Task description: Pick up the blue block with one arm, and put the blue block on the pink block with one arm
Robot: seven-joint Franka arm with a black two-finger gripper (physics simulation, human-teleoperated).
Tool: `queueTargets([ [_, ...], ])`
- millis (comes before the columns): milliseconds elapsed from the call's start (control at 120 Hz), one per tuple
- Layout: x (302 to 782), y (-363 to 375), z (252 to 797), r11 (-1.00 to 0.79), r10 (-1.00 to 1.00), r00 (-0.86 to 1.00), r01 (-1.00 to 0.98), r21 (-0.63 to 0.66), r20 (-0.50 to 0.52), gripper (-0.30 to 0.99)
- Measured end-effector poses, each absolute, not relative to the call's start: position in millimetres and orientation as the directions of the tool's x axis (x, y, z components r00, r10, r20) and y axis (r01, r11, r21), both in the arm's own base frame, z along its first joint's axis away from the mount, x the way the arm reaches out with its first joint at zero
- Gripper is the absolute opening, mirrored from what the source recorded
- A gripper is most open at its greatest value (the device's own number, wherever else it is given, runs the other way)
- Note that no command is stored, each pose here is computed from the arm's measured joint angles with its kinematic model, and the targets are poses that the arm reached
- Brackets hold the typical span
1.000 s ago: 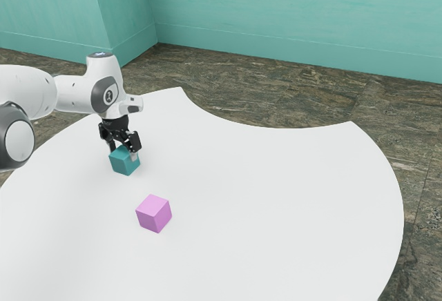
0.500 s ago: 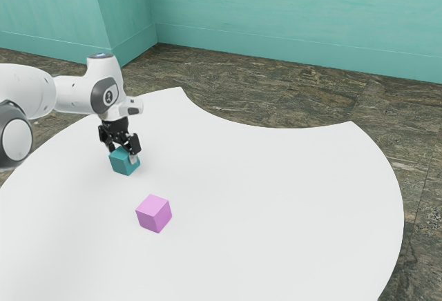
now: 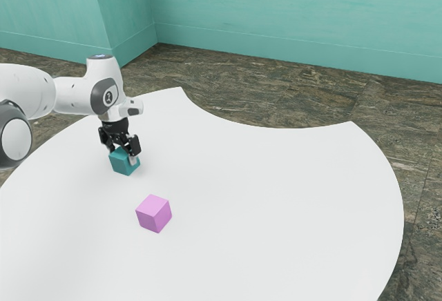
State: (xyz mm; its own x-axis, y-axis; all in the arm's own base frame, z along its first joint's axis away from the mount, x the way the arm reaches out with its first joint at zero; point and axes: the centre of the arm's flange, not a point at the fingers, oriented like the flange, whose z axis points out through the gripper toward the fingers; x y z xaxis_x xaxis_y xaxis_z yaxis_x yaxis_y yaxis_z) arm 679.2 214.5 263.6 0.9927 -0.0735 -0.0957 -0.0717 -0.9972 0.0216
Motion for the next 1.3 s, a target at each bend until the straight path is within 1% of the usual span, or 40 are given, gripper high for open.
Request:
queueTargets([
  [100, 680, 214, 264, -0.997, -0.073, 0.993, -0.071, 0.022, -0.093, 0.53],
  [217, 680, 214, 263, -0.997, -0.072, 0.993, -0.07, 0.023, -0.092, 0.48],
  [467, 680, 213, 264, -0.997, -0.068, 0.994, -0.066, 0.028, -0.089, 0.44],
  [550, 681, 213, 264, -0.997, -0.067, 0.994, -0.065, 0.028, -0.087, 0.4],
  [792, 681, 213, 270, -0.998, -0.064, 0.995, -0.063, 0.019, -0.08, 0.36],
  [942, 666, 207, 303, -0.998, -0.061, 0.996, -0.061, 0.007, -0.068, 0.35],
  [1058, 647, 188, 324, -0.997, -0.077, 0.995, -0.076, 0.011, -0.068, 0.35],
  [1300, 626, 125, 335, -0.988, -0.152, 0.986, -0.15, 0.031, -0.061, 0.34],
])
